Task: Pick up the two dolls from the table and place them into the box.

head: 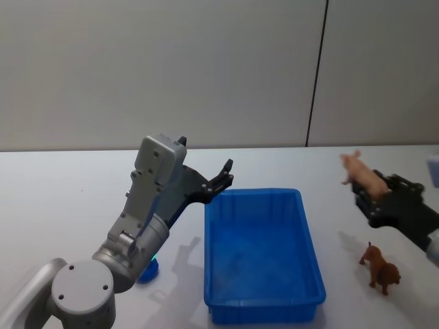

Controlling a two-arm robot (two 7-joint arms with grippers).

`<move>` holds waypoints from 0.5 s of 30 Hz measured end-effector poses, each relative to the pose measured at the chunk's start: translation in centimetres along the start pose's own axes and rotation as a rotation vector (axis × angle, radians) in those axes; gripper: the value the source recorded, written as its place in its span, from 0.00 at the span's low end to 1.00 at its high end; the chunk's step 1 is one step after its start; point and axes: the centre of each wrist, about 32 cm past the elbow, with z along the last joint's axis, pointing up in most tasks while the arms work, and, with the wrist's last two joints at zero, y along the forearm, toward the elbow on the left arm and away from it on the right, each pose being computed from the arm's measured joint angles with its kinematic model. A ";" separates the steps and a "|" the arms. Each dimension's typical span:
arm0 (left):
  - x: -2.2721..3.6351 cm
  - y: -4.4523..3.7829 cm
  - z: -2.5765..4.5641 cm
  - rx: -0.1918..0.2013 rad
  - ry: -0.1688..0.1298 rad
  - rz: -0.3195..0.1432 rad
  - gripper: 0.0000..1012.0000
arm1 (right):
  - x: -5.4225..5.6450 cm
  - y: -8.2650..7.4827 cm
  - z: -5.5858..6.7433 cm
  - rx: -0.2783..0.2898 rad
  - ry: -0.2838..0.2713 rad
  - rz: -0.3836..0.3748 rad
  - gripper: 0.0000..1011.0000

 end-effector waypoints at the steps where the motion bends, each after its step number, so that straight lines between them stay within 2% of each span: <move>1: 0.00 0.00 0.00 0.000 0.000 0.000 0.99 | -0.2 0.3 0.3 0.009 0.000 0.020 0.39; 8: 0.00 0.00 0.00 0.000 0.000 0.000 0.99 | -1.4 2.1 1.2 0.019 0.008 0.127 0.39; 15: 0.00 0.00 0.00 0.000 0.000 0.000 0.99 | -3.0 4.1 1.5 -0.007 0.017 0.250 0.39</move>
